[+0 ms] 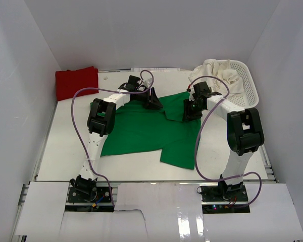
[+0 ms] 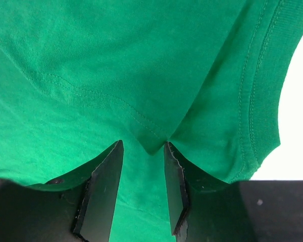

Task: Fold and stack the t-shirts
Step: Fold the flattened tshirt in 1/3 of the way

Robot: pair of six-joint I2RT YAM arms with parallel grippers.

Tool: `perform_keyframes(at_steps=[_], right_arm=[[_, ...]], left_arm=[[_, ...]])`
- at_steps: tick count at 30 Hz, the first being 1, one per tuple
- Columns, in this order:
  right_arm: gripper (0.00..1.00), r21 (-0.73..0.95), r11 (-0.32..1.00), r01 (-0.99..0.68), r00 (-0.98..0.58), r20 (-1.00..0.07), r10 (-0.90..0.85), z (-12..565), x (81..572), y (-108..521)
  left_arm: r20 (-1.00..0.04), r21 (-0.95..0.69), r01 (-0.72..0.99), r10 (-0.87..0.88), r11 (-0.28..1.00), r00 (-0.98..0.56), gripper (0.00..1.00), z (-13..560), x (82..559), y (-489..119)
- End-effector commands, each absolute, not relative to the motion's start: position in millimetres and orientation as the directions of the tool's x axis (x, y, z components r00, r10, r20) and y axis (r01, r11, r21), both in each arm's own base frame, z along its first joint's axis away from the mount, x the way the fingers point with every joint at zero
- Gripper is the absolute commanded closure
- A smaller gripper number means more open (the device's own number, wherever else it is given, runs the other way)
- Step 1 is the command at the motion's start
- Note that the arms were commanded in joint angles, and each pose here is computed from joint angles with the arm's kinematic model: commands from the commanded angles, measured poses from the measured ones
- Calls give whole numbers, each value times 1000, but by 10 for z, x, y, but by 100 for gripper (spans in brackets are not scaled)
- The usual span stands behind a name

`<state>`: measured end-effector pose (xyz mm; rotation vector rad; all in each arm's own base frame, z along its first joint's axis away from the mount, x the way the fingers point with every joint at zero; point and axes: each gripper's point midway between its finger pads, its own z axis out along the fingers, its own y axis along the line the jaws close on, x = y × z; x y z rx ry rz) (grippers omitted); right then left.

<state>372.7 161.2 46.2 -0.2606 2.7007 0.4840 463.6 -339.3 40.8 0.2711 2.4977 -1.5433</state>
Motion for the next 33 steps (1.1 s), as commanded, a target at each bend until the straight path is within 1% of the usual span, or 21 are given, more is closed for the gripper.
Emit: perform_keyframes(at_steps=[1, 2, 4, 5, 6, 7, 10, 11, 12, 33], right_arm=[[56, 321, 917, -236, -910, -405, -92, 434, 3775, 1632], [56, 321, 918, -233, -910, -404, -89, 419, 3784, 1621], [61, 321, 919, -229, -911, -403, -86, 408, 3792, 1615], [67, 322, 919, -228, -912, -402, -85, 398, 3795, 1612], [80, 319, 920, -226, -912, -402, -84, 392, 3801, 1602], [82, 319, 921, -224, -912, -401, -83, 385, 3806, 1597], [79, 323, 921, -218, -915, -396, -78, 362, 3807, 1579], [90, 323, 921, -217, -917, -392, -78, 348, 3793, 1575], [92, 322, 922, -214, -917, -391, -77, 343, 3791, 1566], [92, 281, 947, -155, -934, -354, -48, 420, 3707, 1273]], left_arm=[[-268, -837, 265, 62, 478, -961, 47, 433, 4622, -3380], [-270, -836, 266, 62, 479, -961, 48, 431, 4624, -3379], [-270, -835, 267, 64, 481, -961, 47, 426, 4622, -3376], [-270, -835, 267, 64, 481, -961, 48, 433, 4620, -3375], [-271, -835, 268, 64, 481, -960, 48, 432, 4621, -3375], [-268, -835, 266, 65, 482, -961, 48, 425, 4613, -3372], [-269, -832, 267, 67, 486, -961, 48, 416, 4611, -3367], [-269, -832, 267, 67, 486, -961, 48, 423, 4610, -3366], [-270, -832, 268, 67, 485, -961, 48, 424, 4612, -3367], [-268, -828, 266, 68, 494, -961, 48, 416, 4605, -3355]])
